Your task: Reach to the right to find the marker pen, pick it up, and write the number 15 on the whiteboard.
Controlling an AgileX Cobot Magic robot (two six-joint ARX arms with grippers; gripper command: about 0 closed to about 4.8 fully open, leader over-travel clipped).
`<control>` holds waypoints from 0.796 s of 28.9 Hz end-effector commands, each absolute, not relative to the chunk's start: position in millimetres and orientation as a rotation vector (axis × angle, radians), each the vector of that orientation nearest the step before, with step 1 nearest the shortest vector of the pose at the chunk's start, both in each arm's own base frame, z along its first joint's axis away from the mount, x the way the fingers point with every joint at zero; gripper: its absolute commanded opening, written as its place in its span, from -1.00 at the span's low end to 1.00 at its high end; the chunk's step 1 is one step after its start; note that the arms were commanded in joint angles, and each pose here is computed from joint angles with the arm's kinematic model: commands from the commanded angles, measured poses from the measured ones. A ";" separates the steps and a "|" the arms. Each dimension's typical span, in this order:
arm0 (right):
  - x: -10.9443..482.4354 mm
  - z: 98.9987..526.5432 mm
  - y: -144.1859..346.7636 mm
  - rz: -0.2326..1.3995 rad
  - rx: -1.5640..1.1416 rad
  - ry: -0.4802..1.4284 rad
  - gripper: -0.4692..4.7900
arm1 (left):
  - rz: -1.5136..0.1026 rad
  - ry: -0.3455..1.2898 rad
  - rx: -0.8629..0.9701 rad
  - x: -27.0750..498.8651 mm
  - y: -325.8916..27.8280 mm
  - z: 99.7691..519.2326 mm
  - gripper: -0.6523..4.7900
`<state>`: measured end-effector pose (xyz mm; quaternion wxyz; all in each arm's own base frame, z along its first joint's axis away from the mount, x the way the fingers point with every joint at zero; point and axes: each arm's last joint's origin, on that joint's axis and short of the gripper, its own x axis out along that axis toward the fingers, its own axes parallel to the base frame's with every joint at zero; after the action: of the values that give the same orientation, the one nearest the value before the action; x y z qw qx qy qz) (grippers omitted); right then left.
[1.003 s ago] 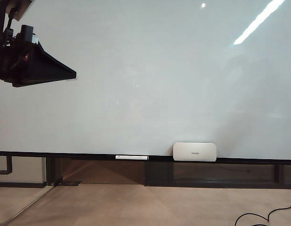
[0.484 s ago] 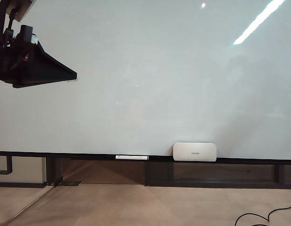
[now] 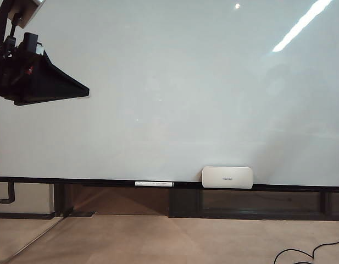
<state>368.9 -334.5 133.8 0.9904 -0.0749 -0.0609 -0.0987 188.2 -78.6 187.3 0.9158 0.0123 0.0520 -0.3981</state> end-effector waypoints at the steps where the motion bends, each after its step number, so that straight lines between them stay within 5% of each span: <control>1: 372.7 142.3 -337.0 -0.190 -0.153 -0.136 0.34 | -0.822 0.091 0.037 188.5 -79.0 189.3 -0.78; 23: 401.8 143.4 -335.7 -0.152 -0.123 -0.120 0.22 | -0.814 0.092 0.038 188.7 -78.8 189.3 -0.78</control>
<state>401.5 -335.1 136.9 0.9944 -0.0581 -0.0484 -0.0742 188.3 -78.5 187.2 0.9171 0.0147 0.0516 -0.3951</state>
